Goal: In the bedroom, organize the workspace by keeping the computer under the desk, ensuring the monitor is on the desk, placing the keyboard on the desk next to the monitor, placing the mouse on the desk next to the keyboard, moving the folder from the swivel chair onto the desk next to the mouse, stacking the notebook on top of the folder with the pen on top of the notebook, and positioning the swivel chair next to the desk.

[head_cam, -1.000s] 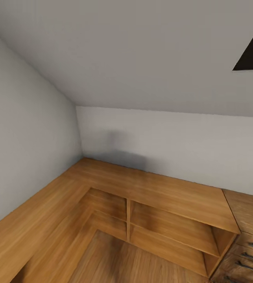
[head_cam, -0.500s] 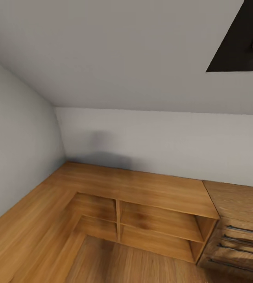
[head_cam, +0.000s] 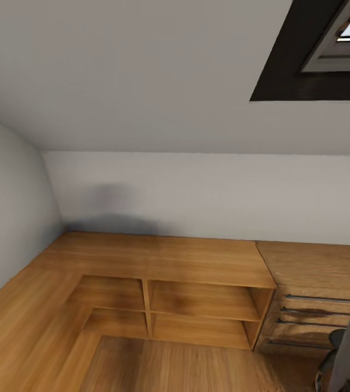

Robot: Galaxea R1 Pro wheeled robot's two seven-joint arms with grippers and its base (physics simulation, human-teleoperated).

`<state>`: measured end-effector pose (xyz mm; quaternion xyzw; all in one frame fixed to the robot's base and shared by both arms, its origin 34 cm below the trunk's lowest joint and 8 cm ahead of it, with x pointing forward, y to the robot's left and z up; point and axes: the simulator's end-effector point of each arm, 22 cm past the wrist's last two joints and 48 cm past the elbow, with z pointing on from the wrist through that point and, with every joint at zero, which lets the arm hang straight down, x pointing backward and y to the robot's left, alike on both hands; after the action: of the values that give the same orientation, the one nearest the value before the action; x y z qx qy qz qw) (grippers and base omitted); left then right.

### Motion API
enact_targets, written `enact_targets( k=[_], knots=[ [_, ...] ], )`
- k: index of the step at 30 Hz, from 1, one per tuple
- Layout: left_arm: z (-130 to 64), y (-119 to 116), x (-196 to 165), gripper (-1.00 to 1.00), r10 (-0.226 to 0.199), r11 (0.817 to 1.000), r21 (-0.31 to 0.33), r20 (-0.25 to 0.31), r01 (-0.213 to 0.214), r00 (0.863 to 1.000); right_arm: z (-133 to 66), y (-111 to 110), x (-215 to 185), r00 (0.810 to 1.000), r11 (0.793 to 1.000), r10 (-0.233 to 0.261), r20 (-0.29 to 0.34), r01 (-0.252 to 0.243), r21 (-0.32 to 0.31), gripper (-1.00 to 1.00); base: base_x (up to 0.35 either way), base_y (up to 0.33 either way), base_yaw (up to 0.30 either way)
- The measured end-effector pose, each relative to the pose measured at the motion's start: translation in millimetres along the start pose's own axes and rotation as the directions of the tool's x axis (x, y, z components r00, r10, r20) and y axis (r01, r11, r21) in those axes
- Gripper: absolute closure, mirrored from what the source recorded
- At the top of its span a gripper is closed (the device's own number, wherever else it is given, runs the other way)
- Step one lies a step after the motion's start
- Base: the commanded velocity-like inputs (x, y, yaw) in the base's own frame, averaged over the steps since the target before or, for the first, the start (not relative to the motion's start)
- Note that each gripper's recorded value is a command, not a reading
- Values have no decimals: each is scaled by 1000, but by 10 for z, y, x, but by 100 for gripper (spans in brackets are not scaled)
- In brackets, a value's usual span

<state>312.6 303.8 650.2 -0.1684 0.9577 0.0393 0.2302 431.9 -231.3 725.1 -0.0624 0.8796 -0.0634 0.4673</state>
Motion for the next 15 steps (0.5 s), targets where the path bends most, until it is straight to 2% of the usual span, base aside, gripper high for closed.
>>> enact_targets(
  k=[15],
  knots=[
    [-1, -5, 5, -100, 0, 1000, 1, -1, 0, 1000, -1, 3, 3, 1000, 1000, 2, -1, -2, 1, -100, 0, 0, -300]
  ],
)
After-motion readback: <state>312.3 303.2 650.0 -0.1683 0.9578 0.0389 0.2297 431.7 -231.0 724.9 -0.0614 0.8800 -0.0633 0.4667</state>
